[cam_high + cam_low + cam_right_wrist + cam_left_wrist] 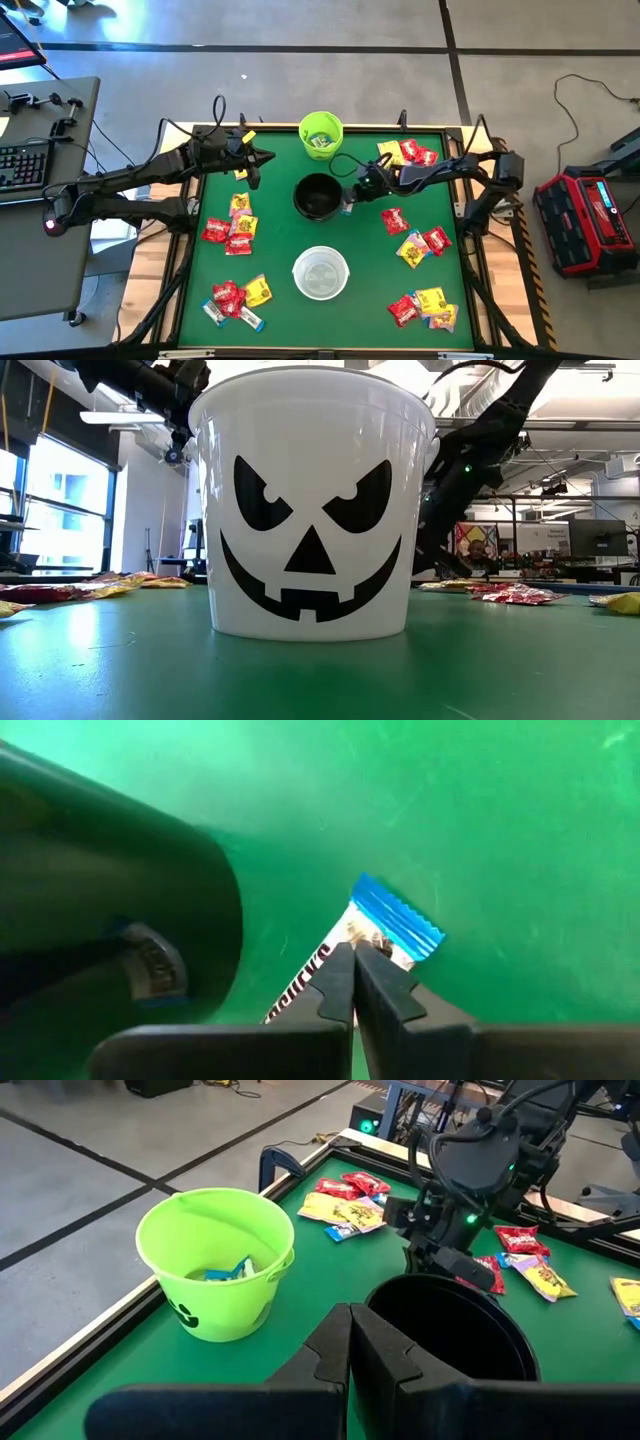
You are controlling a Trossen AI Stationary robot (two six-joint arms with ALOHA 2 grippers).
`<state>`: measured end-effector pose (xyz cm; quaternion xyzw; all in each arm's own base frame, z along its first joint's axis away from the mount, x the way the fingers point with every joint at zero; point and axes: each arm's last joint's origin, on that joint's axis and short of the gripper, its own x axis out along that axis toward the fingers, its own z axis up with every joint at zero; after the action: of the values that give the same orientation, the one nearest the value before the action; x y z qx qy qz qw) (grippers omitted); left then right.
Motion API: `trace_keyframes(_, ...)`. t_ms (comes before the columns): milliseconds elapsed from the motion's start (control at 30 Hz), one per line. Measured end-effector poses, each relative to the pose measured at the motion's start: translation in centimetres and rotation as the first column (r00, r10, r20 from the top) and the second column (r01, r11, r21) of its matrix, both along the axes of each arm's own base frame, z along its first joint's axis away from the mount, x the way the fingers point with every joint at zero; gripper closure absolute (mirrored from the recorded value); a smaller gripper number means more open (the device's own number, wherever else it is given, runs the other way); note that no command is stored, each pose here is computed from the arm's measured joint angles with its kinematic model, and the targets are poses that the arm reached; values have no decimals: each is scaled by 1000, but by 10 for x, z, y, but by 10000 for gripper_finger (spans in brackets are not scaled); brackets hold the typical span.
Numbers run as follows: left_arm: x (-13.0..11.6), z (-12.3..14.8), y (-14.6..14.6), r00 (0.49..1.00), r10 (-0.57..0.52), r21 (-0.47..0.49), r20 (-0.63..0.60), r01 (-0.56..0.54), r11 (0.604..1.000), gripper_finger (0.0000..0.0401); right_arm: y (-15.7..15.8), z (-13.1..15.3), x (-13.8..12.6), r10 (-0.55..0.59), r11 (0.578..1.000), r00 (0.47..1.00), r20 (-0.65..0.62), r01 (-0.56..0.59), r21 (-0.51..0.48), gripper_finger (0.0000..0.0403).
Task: Sort candy by brand, put in halloween buckets
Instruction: Put the white chocolate into the green bucket
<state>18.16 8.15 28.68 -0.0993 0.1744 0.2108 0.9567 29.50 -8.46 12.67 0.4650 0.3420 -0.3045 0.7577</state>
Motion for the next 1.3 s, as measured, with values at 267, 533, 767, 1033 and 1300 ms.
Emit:
trace_keyframes(267, 0, 0, 0, 1000, 0, 0, -1, 0, 1000, 401, -3, 6, -14, -71, 997, 994, -89, 74, 27, 403)
trace_keyframes(533, 0, 0, 0, 1000, 0, -1, -2, 0, 1000, 401, -10, 37, -36, -130, 991, 986, -103, 128, -24, 402)
trace_keyframes(767, 0, 0, 0, 1000, -6, 14, -8, 6, 1000, 401, -6, 76, -50, 312, 903, 946, -82, -323, -285, 342)
trace_keyframes(1033, 0, 0, 0, 1000, -1, 3, -2, 1, 1000, 401, -11, 60, -51, 599, 691, 762, -247, -647, -322, 224)
trace_keyframes(1300, 0, 0, 0, 1000, 0, 1, 0, 1, 1000, 401, -29, 39, -35, 622, 652, 749, -228, -657, -380, 293)
